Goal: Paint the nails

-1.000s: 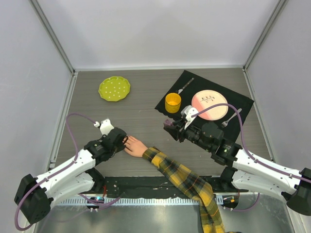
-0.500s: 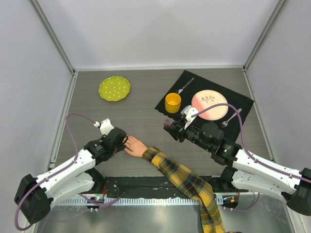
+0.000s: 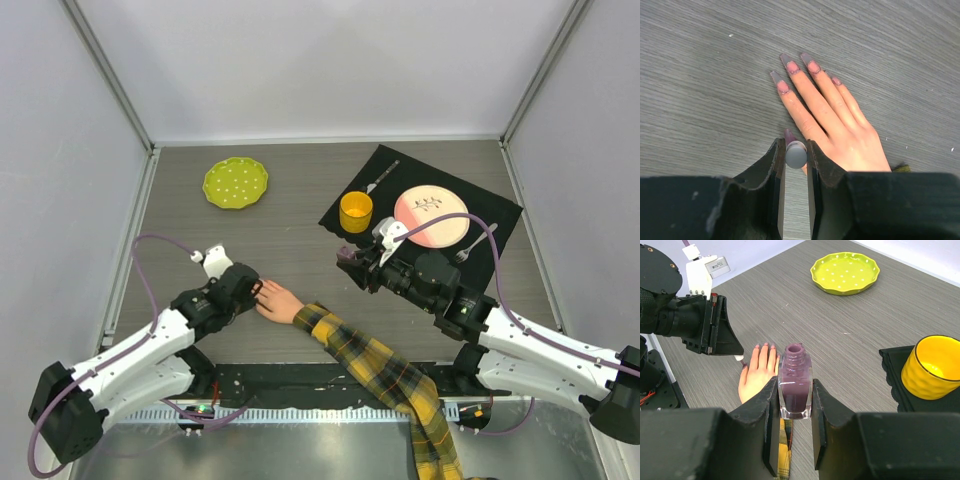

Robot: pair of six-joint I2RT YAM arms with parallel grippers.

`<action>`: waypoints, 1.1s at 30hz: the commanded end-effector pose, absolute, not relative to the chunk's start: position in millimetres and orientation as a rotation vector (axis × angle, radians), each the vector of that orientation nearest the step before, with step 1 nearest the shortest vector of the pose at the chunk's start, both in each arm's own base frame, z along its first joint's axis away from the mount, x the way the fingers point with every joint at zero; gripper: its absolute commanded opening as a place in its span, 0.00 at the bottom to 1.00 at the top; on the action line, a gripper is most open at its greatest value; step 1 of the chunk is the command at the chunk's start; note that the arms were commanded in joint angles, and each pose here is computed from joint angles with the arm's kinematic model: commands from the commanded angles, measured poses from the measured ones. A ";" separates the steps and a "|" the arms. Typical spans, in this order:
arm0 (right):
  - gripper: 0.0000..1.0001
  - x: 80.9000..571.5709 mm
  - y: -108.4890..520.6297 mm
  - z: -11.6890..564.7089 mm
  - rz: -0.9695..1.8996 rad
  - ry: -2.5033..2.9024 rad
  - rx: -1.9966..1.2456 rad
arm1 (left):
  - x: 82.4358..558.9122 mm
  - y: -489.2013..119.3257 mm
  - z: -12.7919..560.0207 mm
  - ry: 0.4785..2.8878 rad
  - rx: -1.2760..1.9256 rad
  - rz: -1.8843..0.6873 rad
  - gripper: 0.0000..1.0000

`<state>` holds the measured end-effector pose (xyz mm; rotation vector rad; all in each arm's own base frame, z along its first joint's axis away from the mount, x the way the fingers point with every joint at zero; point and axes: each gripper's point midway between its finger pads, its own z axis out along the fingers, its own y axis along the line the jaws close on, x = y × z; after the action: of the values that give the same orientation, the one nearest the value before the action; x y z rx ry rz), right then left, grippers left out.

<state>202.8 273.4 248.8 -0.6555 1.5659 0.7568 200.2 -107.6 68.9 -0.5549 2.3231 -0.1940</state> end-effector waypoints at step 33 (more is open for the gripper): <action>0.01 202.4 272.9 266.0 0.794 1.499 -0.617 | 195.1 -91.3 85.0 2.227 -1.302 0.101 0.00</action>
<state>202.4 275.8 247.1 -0.6648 1.5667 0.7640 189.9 -93.8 76.8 -1.2183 2.3125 0.1586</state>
